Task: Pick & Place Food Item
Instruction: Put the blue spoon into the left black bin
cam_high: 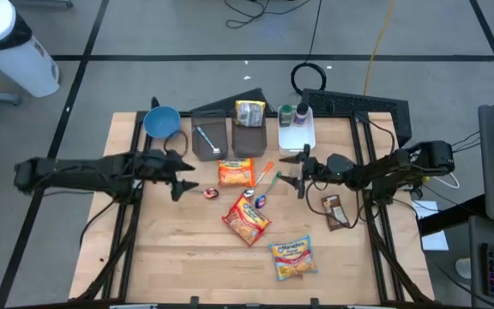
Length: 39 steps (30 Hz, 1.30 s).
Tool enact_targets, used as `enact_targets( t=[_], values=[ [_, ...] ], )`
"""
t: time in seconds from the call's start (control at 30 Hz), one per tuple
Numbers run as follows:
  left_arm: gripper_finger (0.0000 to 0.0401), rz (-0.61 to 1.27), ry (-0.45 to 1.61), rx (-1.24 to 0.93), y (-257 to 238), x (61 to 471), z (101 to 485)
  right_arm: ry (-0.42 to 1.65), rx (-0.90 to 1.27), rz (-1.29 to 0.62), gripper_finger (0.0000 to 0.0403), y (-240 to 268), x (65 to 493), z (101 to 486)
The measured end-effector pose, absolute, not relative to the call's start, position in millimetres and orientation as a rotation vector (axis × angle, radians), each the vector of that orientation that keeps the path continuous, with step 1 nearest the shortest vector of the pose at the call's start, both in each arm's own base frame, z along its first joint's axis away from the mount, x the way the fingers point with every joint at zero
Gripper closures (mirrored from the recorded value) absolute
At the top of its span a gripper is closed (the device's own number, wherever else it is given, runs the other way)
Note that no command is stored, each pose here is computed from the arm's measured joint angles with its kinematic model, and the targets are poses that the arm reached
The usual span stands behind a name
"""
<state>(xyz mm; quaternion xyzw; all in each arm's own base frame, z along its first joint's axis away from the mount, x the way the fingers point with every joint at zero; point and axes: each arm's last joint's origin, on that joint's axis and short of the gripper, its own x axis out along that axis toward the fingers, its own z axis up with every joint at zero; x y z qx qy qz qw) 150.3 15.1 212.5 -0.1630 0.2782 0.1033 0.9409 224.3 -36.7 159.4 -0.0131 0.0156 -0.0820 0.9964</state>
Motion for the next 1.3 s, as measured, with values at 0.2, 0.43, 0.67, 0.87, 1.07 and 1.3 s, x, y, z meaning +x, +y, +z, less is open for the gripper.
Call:
enact_targets(
  t=[0.2, 0.43, 0.67, 0.87, 1.07, 1.3],
  values=[
    [0.0059, 0.226, 0.683, -0.269, -17, 168, 204, 0.028, 0.023, -0.157, 0.0138, -36, 224, 159],
    [0.0059, 0.356, 0.8, -0.166, -56, 196, 199, 0.038, -0.017, -0.138, 0.0138, -32, 225, 159],
    [0.0059, 0.57, 0.848, 0.005, -89, 223, 202, 0.096, -0.004, -0.133, 0.0138, -32, 225, 153],
    [0.0059, 0.552, 0.878, -0.018, -93, 241, 193, 0.148, 0.014, -0.002, 0.0138, -28, 224, 148],
    [0.0059, 0.511, 0.888, -0.196, -78, 257, 193, 0.157, 0.062, 0.091, 0.0138, -21, 225, 147],
    [0.0059, 0.6, 0.86, -0.241, -80, 252, 191, 0.211, 0.013, 0.174, 0.0138, -3, 224, 142]
  ],
)
